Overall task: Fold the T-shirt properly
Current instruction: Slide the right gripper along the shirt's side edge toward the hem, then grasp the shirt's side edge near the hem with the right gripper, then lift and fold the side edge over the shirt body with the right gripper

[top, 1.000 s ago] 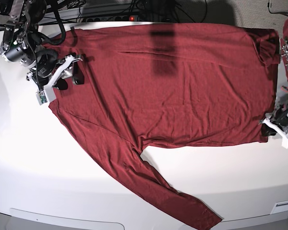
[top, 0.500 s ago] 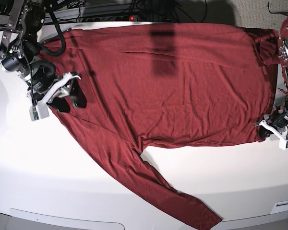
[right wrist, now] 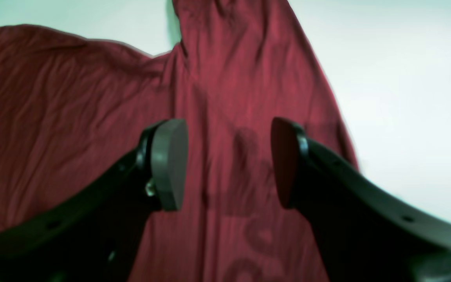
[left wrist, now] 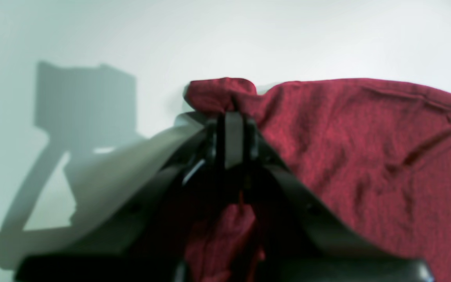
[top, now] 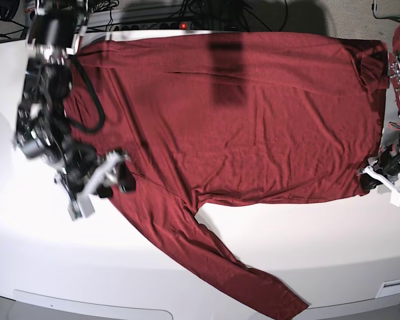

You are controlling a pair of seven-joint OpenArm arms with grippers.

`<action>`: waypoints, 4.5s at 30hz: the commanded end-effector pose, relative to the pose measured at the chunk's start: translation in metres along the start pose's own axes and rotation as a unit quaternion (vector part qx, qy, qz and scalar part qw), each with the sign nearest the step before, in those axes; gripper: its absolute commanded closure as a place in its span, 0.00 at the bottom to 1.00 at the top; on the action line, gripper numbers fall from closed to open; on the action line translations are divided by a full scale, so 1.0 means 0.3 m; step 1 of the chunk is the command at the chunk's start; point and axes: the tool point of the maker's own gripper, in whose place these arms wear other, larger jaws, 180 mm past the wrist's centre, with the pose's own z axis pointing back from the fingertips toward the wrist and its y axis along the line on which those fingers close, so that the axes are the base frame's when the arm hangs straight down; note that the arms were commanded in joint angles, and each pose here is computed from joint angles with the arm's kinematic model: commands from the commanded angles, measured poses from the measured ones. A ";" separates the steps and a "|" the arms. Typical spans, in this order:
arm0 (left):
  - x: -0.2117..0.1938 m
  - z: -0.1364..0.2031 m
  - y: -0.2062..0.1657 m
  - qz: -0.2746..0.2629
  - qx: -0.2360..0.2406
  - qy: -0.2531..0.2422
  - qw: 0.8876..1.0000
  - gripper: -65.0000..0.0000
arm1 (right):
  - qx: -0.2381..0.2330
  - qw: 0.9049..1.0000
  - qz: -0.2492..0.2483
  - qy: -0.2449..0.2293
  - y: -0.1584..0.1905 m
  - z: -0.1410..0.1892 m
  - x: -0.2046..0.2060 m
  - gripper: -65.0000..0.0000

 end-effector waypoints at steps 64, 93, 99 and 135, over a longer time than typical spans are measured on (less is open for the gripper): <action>-0.026 0.035 0.043 0.017 0.008 -0.032 0.999 1.00 | -0.055 0.975 -0.021 0.214 -0.303 -0.366 -0.153 1.00; 0.253 0.153 0.193 0.020 0.041 -0.080 0.996 1.00 | -0.008 0.987 0.023 0.156 -0.193 -0.313 0.050 1.00; 0.247 0.155 0.197 0.020 0.042 -0.074 0.996 1.00 | 0.004 0.996 0.040 0.085 -0.132 -0.161 0.098 1.00; 0.066 0.467 0.266 -0.007 0.025 -0.042 0.999 1.00 | -0.062 0.996 -0.045 0.037 -0.196 0.277 -0.173 1.00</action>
